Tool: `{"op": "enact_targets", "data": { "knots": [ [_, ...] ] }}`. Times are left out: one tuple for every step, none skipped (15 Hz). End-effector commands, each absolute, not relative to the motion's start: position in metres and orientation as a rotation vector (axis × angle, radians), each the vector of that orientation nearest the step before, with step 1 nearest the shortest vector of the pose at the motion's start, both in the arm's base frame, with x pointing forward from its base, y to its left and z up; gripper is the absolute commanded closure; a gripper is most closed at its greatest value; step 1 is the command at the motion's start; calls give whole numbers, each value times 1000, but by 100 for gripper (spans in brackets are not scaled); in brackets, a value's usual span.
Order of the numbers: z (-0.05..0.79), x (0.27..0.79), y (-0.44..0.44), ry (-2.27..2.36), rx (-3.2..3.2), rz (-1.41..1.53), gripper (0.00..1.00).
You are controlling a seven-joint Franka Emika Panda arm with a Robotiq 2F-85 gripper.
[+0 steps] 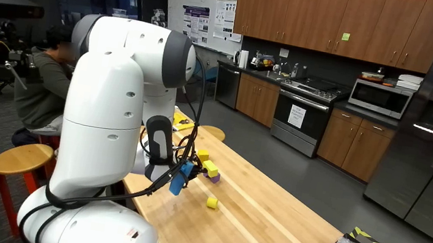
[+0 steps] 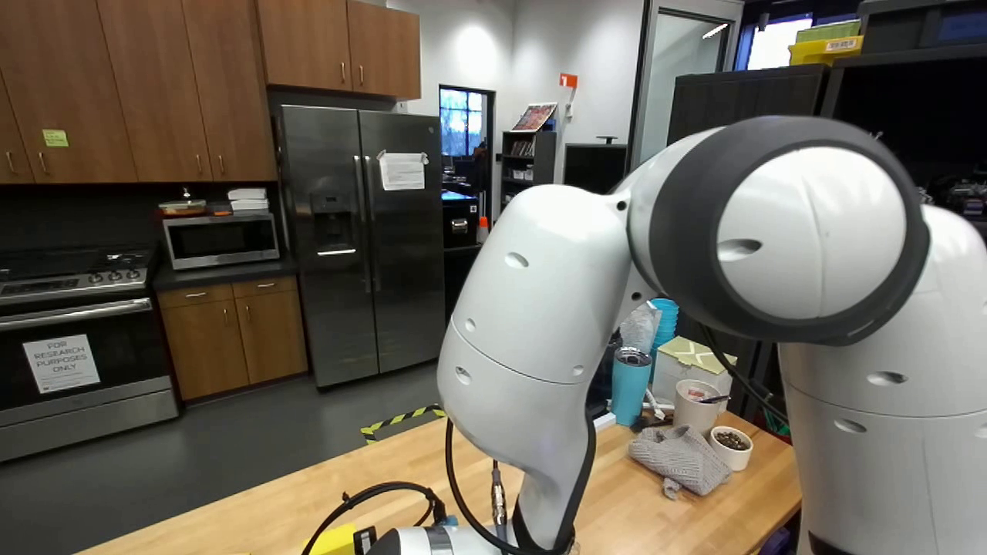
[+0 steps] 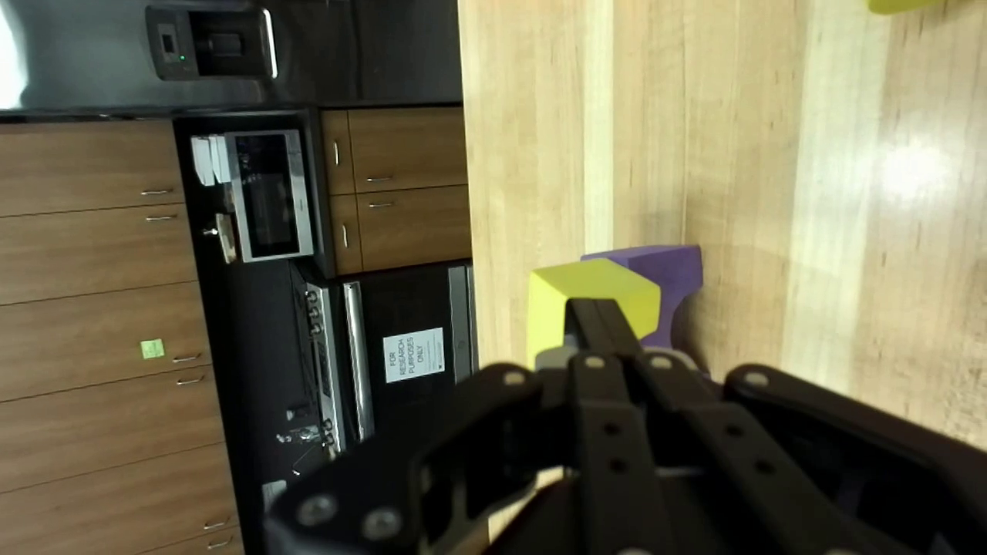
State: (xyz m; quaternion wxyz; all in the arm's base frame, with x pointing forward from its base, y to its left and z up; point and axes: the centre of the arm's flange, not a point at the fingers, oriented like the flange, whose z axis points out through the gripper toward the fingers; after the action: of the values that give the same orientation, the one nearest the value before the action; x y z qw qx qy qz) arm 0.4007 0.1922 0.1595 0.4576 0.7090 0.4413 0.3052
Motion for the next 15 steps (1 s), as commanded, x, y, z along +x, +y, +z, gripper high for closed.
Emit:
{"op": "enact_targets", "data": {
  "knots": [
    [158,396,194,1117,1733,756,100],
    [157,395,196,1125,1731,755,100],
    [156,394,197,1129,1730,755,100],
    [155,394,198,1133,1732,753,100],
    [154,393,198,1138,1733,752,100],
    [153,393,199,1140,1734,751,100],
    [153,393,199,1143,1734,751,100],
    [152,393,200,1147,1734,751,100],
    [152,395,201,1150,1732,750,100],
    [153,397,202,1152,1730,750,100],
    [154,400,204,1154,1727,754,100],
    [156,403,205,1156,1722,758,100],
    [157,406,207,1158,1717,758,100],
    [158,408,208,1158,1714,762,100],
    [159,411,209,1156,1712,764,100]
  ]
}}
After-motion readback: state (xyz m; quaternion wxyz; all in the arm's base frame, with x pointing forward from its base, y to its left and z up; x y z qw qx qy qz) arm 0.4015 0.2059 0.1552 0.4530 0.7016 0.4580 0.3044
